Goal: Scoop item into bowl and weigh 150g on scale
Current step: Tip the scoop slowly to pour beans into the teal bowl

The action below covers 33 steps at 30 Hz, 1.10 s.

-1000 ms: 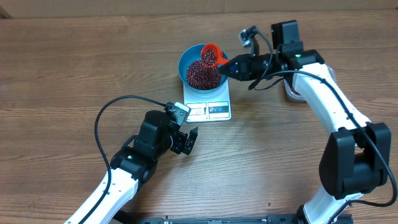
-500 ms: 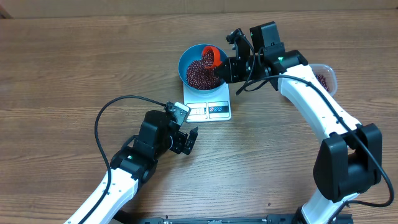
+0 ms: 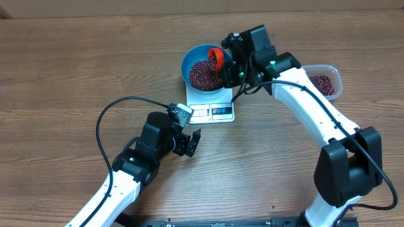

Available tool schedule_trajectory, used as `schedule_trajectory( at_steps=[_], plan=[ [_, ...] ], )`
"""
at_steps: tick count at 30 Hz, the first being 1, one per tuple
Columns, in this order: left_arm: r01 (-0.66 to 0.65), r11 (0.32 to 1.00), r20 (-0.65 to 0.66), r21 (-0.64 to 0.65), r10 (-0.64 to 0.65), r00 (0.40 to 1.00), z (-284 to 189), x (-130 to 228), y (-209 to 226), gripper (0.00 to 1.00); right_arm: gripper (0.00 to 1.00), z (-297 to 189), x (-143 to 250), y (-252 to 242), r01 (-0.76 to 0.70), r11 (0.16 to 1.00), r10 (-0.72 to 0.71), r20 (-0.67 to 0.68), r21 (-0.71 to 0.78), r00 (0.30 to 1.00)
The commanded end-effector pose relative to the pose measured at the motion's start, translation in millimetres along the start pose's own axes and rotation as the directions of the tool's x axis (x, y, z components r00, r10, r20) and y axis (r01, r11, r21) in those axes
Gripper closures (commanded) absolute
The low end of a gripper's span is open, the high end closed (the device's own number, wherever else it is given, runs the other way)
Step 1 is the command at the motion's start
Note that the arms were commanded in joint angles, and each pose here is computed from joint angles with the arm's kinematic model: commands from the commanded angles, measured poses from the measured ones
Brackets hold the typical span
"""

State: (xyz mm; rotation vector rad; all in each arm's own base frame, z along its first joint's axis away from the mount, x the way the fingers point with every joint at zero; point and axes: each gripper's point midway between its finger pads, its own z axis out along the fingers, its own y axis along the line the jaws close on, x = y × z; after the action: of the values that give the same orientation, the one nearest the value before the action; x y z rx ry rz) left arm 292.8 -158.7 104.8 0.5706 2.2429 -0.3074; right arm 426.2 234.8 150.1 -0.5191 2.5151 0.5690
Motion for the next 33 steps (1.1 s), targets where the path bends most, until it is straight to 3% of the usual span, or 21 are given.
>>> schedule_trajectory(
  at_steps=[1, 33],
  plan=[
    [0.006, 1.0, -0.008, -0.011, -0.006, 1.0, 1.5, 2.4, 1.8, 0.0, 0.96, -27.8, -33.0, 1.9, 0.089, 0.988, -0.101, 0.09, 0.128, 0.991],
    [0.006, 1.0, -0.008, -0.011, -0.006, 1.0, 1.5, 2.4, 1.8, 0.0, 0.96, -29.1, -27.5, 5.1, 0.096, 0.986, -0.106, 0.061, 0.138, 0.993]
  ],
)
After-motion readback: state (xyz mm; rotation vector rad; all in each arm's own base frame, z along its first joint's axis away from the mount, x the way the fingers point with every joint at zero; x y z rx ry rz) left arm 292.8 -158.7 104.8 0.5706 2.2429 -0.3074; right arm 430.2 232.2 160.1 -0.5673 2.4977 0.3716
